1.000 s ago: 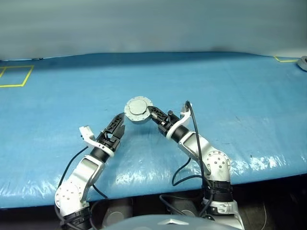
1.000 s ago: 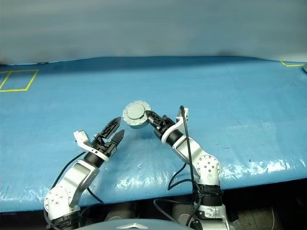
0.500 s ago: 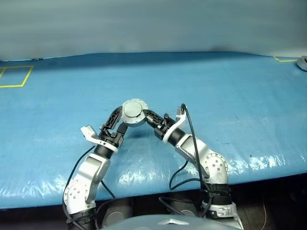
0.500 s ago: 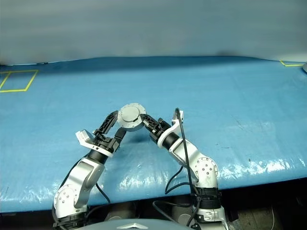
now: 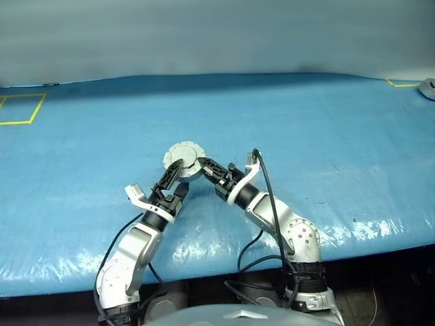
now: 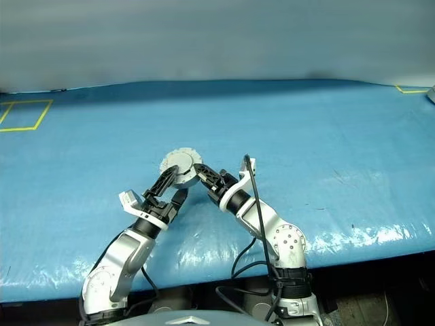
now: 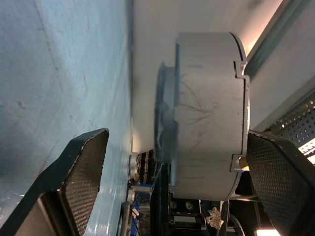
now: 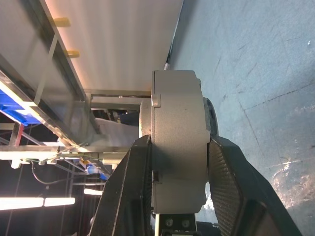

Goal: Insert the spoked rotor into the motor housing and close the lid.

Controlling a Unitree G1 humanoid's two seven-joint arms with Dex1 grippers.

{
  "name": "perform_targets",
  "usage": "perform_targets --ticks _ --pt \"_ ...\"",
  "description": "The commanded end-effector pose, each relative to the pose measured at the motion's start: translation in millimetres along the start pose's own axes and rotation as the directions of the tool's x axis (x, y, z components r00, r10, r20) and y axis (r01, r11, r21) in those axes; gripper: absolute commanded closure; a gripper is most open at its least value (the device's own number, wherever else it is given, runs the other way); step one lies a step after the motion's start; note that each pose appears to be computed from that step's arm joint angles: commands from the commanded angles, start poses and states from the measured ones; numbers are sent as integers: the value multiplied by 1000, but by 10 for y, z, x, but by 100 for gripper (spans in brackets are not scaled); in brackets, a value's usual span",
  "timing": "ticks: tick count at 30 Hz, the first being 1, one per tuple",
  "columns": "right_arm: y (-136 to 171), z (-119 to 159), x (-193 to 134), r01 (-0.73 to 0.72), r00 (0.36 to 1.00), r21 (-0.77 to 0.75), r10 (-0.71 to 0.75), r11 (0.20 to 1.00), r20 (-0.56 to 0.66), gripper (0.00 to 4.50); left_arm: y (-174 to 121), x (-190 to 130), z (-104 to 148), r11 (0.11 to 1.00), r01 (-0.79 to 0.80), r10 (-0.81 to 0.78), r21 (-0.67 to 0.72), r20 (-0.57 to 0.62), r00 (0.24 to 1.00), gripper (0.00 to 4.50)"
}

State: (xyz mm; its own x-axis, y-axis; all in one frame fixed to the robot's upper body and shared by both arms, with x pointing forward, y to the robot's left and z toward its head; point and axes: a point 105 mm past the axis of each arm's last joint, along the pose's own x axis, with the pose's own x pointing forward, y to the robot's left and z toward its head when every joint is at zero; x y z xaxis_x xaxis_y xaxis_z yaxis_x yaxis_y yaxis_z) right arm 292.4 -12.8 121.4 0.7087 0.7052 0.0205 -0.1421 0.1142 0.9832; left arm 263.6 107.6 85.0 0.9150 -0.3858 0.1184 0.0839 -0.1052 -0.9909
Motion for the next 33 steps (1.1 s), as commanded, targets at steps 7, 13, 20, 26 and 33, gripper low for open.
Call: perform_targets --ticks 7,13,20,26,33 --pt "420 -177 39 -183 982 11 184 983 -51 328 -163 58 -30 994 110 -110 -3 -6 994 0" --pt "410 -228 30 -180 981 14 180 984 -74 328 -226 170 -5 988 157 -157 -6 11 988 60" --pt "400 -249 22 -175 981 13 175 985 -88 328 -286 248 -17 984 176 -175 -6 17 984 215" --pt "344 -229 -23 -144 987 -96 136 985 -83 328 -292 234 -20 986 166 -166 8 20 986 215" --pt "-144 -18 -255 122 984 -731 -176 671 3 127 -241 352 342 984 58 -77 166 108 991 215"
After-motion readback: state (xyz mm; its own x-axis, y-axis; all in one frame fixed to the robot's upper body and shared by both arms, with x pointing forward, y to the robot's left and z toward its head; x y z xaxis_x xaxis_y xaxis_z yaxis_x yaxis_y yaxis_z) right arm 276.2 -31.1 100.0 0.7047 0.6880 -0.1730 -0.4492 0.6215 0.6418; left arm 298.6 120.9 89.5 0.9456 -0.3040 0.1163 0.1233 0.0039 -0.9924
